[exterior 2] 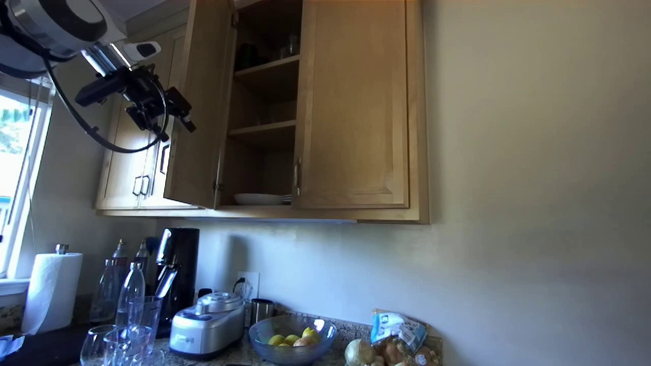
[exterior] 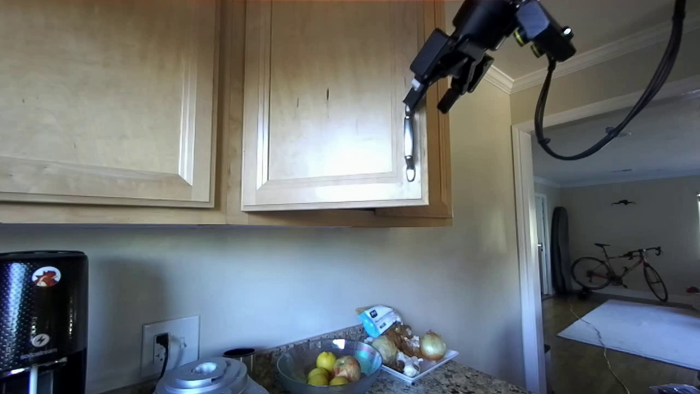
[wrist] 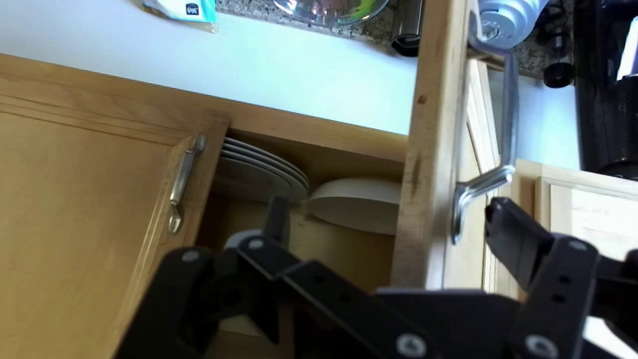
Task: Close the open cabinet doors
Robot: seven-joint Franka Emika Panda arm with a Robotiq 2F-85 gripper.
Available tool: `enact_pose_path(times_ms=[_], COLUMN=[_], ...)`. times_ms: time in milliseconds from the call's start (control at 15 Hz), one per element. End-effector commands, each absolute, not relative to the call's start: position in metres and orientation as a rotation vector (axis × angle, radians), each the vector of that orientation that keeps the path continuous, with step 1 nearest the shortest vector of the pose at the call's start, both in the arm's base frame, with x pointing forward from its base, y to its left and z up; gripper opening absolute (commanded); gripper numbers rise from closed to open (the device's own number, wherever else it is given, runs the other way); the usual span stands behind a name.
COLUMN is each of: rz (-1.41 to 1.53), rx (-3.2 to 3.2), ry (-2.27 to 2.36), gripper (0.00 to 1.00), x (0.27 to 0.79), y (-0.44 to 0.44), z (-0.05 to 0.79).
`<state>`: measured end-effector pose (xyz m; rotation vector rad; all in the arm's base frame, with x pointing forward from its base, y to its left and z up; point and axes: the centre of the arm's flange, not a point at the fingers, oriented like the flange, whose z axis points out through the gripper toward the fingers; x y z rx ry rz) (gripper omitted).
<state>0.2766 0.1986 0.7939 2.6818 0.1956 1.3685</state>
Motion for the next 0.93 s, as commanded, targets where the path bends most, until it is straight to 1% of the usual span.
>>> enact_pose_path(times_ms=[0, 267, 467, 533, 600, 667, 733, 867], rz=[1.365, 1.294, 1.296, 1.314, 1.324, 1.329, 1.350, 1.352], rx=[2.705, 2.810, 2.867, 2.871, 2.870, 2.873, 2.860, 2.855], ry=[0.165, 0.256, 0.416, 0.468, 0.499, 0.535, 0.569, 0.616], gripper=[1.00, 1.00, 1.00, 0.93, 0.72, 0.67, 0.58, 0.45], x=[0.215, 0.173, 0.160, 0.158, 0.158, 0.159, 0.164, 0.177], y=[0.163, 0.146, 0.144, 0.143, 0.143, 0.144, 0.147, 0.150], z=[0.801, 0.797, 0.799, 0.801, 0.807, 0.811, 0.815, 0.820])
